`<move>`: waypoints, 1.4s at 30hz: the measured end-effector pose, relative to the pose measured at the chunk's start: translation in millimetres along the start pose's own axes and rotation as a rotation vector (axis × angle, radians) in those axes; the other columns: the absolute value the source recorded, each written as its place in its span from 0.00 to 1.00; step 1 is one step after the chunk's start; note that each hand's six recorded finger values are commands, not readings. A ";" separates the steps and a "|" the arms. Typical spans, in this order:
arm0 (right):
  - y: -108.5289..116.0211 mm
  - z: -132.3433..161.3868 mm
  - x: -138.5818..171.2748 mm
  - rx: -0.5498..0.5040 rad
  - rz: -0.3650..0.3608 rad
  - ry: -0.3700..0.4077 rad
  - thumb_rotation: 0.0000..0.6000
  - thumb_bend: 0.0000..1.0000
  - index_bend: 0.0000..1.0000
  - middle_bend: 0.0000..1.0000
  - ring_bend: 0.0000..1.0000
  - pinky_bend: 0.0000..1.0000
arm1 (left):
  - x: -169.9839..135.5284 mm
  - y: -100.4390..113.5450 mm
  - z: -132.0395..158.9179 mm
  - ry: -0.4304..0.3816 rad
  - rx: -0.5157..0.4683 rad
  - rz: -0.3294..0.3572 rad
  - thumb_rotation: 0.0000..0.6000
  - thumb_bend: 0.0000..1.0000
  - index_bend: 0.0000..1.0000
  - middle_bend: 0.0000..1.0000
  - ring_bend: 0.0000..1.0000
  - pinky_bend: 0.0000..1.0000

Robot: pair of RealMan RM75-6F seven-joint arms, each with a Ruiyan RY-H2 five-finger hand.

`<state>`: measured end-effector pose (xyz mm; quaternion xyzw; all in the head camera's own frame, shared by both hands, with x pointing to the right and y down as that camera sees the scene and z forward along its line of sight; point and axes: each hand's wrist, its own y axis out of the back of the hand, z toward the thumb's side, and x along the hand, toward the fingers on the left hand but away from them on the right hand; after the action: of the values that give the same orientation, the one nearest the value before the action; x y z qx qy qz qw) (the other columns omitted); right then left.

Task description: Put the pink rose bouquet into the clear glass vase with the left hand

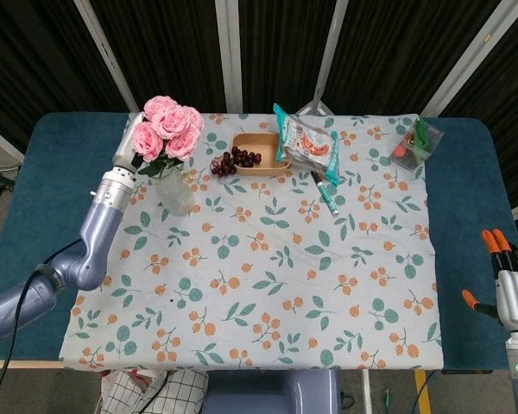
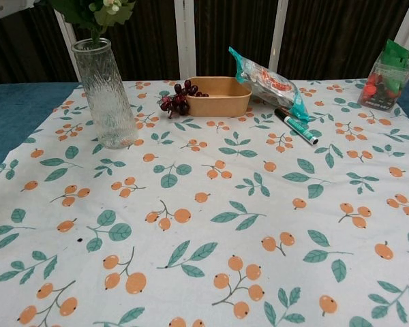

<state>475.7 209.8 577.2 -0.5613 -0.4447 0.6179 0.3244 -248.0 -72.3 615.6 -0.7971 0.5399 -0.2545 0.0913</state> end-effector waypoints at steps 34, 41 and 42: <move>6.9 19.0 7.6 -0.077 0.019 0.090 1.00 0.24 0.00 0.02 0.06 0.15 | -127.5 105.2 10.5 0.223 0.875 -0.007 1.00 0.17 0.31 0.17 0.00 0.16; 3.3 25.2 6.5 -0.079 0.027 0.110 1.00 0.24 0.00 0.02 0.06 0.15 | -157.2 116.0 -11.6 0.371 0.970 0.037 1.00 0.17 0.30 0.17 0.00 0.16; 3.0 25.3 6.2 -0.078 0.028 0.110 1.00 0.24 0.00 0.02 0.06 0.15 | -161.0 114.0 -12.4 0.371 0.970 0.032 1.00 0.17 0.30 0.17 0.00 0.16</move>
<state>450.2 209.5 571.2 -0.6129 -0.4421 0.5728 0.3174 -393.3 29.7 528.9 -0.5965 0.3790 -0.6109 0.3569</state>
